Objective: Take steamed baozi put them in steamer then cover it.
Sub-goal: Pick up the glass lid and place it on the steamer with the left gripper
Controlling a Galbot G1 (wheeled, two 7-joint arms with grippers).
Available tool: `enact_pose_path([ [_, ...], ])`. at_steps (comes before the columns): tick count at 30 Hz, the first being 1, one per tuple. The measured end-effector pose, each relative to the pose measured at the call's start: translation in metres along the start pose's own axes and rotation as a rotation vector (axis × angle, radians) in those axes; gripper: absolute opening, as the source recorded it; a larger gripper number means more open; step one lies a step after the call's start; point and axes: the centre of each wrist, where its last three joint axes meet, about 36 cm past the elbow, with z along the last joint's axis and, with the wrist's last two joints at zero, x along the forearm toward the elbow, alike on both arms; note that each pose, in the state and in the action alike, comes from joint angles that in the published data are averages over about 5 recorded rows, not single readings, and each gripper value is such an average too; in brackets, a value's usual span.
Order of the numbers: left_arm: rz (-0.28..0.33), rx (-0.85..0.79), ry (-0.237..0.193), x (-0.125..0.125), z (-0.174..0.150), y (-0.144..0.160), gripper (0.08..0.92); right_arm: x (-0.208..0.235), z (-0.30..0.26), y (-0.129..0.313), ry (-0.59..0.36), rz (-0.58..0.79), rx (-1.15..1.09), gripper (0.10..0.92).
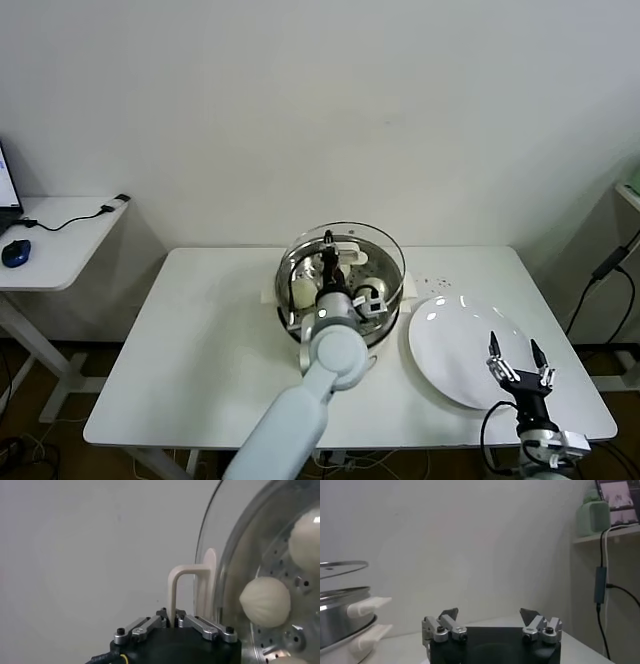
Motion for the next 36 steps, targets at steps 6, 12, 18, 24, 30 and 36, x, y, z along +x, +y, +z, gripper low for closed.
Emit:
enact_pose_path([
  [6, 0.013, -0.031, 0.004, 0.002, -0.002, -0.003, 0.164, -0.001, 0.001, -0.003, 0.003, 0.001, 0.004, 0.823],
  [12, 0.037, -0.057, 0.006, 0.005, -0.003, -0.006, 0.164, -0.002, 0.003, -0.003, 0.002, 0.002, 0.003, 0.823],
  [18, 0.06, -0.072, 0.011, 0.005, -0.004, -0.008, 0.164, -0.003, 0.006, -0.003, 0.003, 0.0, 0.002, 0.823],
  [24, 0.073, -0.087, 0.017, 0.004, -0.004, -0.01, 0.164, -0.003, 0.007, -0.004, 0.004, 0.002, 0.004, 0.823],
  [30, 0.081, -0.092, 0.022, 0.003, -0.003, -0.012, 0.164, -0.004, 0.008, -0.004, 0.003, 0.002, 0.003, 0.823],
  [36, 0.076, -0.097, 0.024, 0.002, -0.003, -0.014, 0.164, -0.003, 0.009, -0.004, 0.003, 0.001, 0.002, 0.823],
])
